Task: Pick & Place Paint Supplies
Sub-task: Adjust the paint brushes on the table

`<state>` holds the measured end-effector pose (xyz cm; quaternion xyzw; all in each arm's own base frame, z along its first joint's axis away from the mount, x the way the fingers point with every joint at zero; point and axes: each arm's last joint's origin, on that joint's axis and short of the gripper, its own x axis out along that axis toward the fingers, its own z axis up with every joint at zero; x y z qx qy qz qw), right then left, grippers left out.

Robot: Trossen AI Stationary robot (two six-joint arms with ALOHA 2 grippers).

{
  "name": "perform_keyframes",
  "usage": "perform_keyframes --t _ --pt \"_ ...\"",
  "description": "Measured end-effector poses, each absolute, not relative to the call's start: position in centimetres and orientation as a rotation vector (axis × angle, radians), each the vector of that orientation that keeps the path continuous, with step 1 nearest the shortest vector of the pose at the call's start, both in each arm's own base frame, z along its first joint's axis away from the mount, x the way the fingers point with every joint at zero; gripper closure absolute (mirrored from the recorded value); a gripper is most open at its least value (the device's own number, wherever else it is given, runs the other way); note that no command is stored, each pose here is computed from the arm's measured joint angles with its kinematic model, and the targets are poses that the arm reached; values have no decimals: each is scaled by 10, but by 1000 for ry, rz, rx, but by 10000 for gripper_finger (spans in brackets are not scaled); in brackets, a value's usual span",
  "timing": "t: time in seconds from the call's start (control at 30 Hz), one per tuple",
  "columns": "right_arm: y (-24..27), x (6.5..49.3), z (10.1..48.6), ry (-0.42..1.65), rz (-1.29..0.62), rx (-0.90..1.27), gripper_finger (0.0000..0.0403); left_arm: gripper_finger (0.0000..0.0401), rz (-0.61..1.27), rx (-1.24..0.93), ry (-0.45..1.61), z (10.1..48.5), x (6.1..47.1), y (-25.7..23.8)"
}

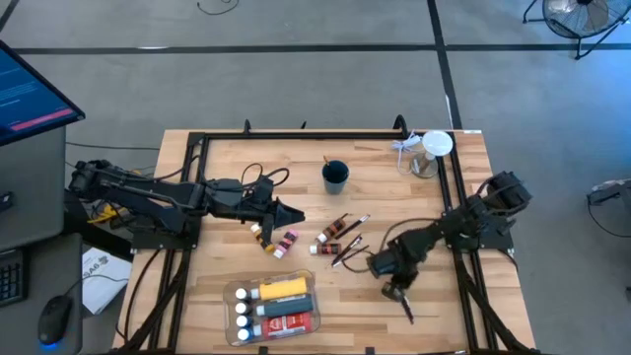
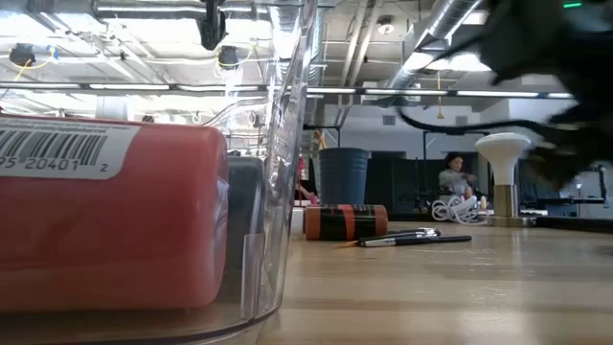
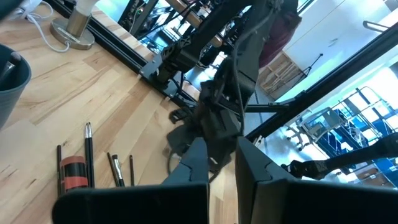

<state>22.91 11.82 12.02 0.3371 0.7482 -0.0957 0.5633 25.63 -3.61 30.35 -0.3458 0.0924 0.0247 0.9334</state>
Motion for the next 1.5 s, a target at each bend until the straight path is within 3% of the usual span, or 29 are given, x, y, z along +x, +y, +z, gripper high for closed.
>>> perform_keyframes --t 0.23,0.37,0.53,0.67,1.03,1.5 --pt "82 263 135 1593 -269 798 403 401 51 -707 189 303 256 -36" --pt "72 277 164 1568 -258 780 403 401 49 -707 189 303 256 -36" --pt "99 273 216 1555 -131 753 403 401 38 -708 194 303 256 -37" --pt "136 251 227 1606 -119 787 403 401 32 -704 197 303 256 -39" --pt "236 231 167 1848 -133 876 403 401 40 -676 193 303 256 -38" --pt "221 258 118 1854 -158 777 403 401 46 -680 191 303 256 -38"
